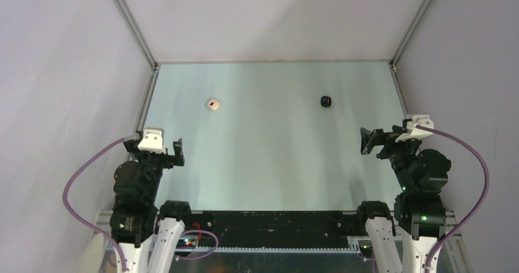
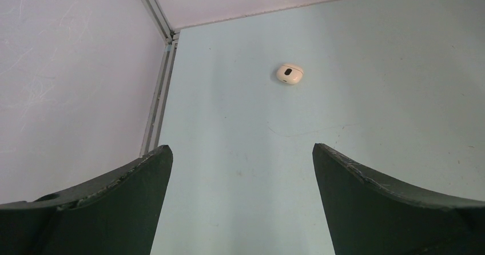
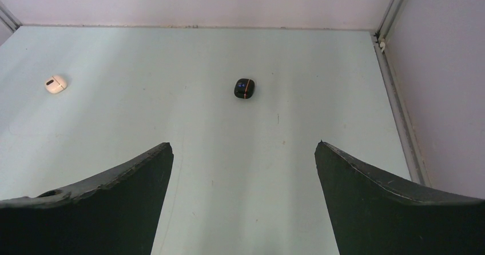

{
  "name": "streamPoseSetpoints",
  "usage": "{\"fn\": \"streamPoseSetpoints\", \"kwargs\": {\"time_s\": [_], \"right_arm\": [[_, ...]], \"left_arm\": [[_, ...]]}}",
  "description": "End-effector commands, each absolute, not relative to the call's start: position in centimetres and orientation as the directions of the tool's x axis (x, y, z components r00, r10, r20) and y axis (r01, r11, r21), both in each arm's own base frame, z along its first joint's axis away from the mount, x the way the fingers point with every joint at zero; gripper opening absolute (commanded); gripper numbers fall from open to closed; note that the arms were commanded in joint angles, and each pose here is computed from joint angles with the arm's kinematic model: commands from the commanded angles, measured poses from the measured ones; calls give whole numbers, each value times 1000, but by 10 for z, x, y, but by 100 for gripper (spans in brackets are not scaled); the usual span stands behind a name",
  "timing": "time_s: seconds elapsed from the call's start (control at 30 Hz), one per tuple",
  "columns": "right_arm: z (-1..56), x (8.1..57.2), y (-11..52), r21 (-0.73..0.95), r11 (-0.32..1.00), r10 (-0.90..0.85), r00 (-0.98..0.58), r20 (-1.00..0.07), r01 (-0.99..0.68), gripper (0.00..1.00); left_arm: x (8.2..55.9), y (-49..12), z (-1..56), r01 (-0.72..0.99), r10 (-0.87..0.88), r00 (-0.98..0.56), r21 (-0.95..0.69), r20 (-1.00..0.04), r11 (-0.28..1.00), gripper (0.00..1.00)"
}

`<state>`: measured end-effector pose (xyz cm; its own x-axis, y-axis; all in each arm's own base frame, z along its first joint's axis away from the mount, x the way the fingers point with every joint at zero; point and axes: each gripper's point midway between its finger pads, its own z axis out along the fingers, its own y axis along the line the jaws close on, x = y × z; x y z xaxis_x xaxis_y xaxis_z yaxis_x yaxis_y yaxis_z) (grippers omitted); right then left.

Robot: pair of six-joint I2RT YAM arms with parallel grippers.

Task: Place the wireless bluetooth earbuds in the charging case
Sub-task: Reset both arms

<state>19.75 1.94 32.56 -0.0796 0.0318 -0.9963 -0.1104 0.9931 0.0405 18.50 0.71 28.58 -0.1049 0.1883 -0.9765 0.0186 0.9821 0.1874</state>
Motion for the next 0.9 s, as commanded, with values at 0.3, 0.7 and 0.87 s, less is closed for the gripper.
{"fn": "streamPoseSetpoints", "kwargs": {"time_s": [0.3, 0.7, 0.87], "right_arm": [[335, 198, 20, 22, 993, 17, -42, -999, -119, 99], [334, 196, 22, 16, 991, 11, -40, -999, -132, 99], [333, 196, 23, 15, 991, 10, -43, -999, -135, 100]], "left_arm": [[189, 7, 287, 14, 170, -92, 169, -981, 985, 99], [188, 7, 288, 12, 169, -90, 168, -982, 986, 99], [188, 7, 289, 12, 169, -88, 168, -982, 986, 99]]}}
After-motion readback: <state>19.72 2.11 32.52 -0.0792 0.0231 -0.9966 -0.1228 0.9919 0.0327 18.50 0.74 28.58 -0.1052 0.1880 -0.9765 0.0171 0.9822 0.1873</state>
